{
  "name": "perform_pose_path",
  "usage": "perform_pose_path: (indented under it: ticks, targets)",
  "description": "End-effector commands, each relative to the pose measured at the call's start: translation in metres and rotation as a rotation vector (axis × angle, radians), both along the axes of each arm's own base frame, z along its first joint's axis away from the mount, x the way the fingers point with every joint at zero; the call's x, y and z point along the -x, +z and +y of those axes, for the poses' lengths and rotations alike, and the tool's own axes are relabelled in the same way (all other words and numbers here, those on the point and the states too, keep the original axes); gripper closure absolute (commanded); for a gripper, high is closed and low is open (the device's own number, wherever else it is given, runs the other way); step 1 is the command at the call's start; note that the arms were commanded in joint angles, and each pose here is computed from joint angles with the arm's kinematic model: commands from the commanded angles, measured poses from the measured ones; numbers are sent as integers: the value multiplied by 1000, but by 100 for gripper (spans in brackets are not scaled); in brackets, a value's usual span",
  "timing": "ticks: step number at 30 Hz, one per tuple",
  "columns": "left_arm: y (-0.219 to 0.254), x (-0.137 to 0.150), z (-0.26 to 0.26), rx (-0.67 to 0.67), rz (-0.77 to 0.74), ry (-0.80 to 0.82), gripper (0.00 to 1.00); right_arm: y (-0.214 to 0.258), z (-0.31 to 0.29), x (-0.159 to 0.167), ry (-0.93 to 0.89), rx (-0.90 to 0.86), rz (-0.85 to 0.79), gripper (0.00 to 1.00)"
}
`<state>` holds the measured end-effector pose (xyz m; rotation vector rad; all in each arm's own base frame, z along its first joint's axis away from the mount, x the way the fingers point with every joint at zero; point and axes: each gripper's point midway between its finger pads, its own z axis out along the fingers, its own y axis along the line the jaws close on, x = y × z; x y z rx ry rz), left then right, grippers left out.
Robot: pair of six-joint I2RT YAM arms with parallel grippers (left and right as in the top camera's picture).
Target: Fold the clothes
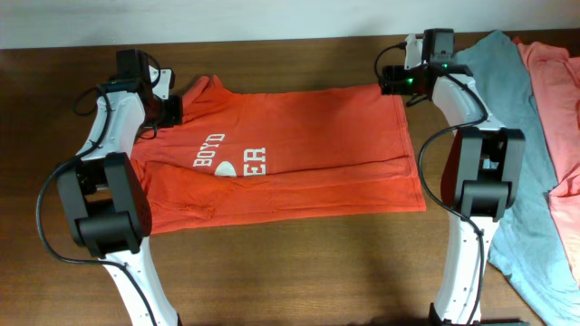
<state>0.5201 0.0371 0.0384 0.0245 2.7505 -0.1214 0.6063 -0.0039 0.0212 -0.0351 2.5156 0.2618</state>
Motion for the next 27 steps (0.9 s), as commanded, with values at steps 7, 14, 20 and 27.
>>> perform_pose_path:
  ticks: [7, 14, 20, 27]
  targets:
    - [25, -8, 1, 13, -57, 14, 100, -24, 26, -4, 47, -11, 11, 24]
    - [26, -11, 1, 12, -69, 14, 99, -26, 30, -3, 52, -11, 18, 48]
    - [26, -11, 1, 12, -68, 13, 99, -34, 14, 4, 1, 64, 63, 51]
    - [26, -11, 1, 12, -68, 13, 99, -37, 9, 8, -13, 84, 83, 82]
